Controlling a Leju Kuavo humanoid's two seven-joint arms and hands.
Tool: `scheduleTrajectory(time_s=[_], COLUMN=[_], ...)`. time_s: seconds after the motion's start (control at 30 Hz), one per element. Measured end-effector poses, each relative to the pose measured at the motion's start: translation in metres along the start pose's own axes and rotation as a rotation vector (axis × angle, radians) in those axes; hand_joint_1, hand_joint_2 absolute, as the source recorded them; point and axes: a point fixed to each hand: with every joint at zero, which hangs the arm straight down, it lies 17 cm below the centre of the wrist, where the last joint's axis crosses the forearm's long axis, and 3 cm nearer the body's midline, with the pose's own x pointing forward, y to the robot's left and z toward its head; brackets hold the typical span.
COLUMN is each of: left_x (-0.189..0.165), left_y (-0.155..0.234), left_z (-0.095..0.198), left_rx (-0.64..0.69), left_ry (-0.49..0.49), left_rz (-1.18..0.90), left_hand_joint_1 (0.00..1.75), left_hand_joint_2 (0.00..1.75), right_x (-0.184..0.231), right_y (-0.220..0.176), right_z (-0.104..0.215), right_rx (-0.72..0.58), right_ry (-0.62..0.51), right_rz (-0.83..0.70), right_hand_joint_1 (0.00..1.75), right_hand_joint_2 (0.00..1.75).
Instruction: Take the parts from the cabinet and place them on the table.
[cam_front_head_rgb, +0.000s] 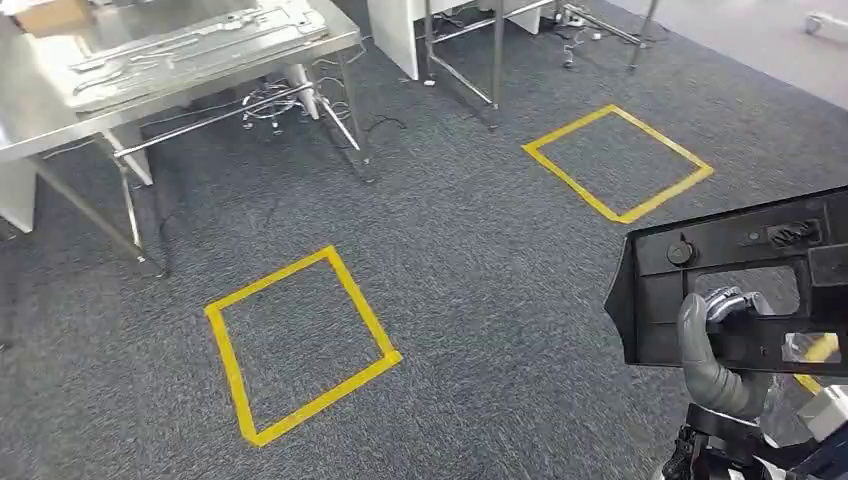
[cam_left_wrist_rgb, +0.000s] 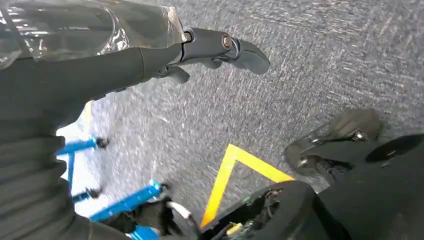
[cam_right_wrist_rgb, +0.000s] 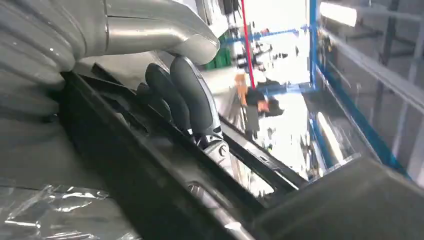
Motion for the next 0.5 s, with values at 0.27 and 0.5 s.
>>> scheduleTrajectory(time_s=[0.27,0.5], left_x=[0.0001,-0.0018], left_y=[0.0049,0.0040], left_z=[-0.0009,-0.0009], left_rx=[0.012,0.019], left_ry=[0.006,0.020], left_rz=[-0.001,0.006], left_hand_joint_1=[0.00,0.00], left_hand_joint_2=[1.75,1.75], right_x=[-0.0003,-0.0009], right_y=[-0.0008,-0.0012], right_z=[-0.0013,-0.0024], right_rx=[-0.001,-0.001], right_ry=[-0.003,0.000], right_rz=[0.002,-0.001], right_hand_joint_1=[1.75,1.75], right_hand_joint_2=[1.75,1.75])
